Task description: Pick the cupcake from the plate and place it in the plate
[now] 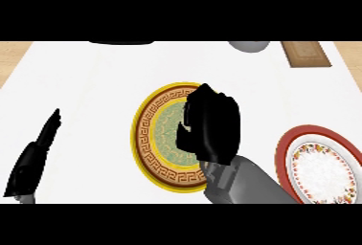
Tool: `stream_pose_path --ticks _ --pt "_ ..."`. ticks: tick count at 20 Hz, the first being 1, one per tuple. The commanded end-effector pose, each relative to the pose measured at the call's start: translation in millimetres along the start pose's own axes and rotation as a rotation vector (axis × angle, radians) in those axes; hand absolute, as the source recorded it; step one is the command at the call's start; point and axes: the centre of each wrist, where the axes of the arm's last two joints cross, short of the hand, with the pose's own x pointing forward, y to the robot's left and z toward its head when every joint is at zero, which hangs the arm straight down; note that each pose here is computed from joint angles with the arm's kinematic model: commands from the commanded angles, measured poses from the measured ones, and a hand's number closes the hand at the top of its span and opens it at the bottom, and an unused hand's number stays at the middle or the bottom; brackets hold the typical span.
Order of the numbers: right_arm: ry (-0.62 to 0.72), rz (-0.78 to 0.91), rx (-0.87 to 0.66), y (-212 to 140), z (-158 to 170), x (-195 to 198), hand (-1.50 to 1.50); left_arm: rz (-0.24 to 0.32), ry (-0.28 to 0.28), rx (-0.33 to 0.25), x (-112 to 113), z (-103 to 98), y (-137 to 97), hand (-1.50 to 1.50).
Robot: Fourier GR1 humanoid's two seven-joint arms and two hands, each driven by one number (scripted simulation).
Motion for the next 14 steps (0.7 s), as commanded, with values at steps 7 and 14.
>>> stream_pose_path --ticks 7,14 --pt "0.298 -0.233 0.038 43.8 -40.0 -11.9 -1.50 0.011 -0.008 -0.013 0.4 -5.5 -13.4 0.00" --pt "0.230 -0.341 -0.059 62.1 -45.4 -14.0 -1.50 -0.007 0.004 -0.006 8.7 -10.3 8.1 0.00"
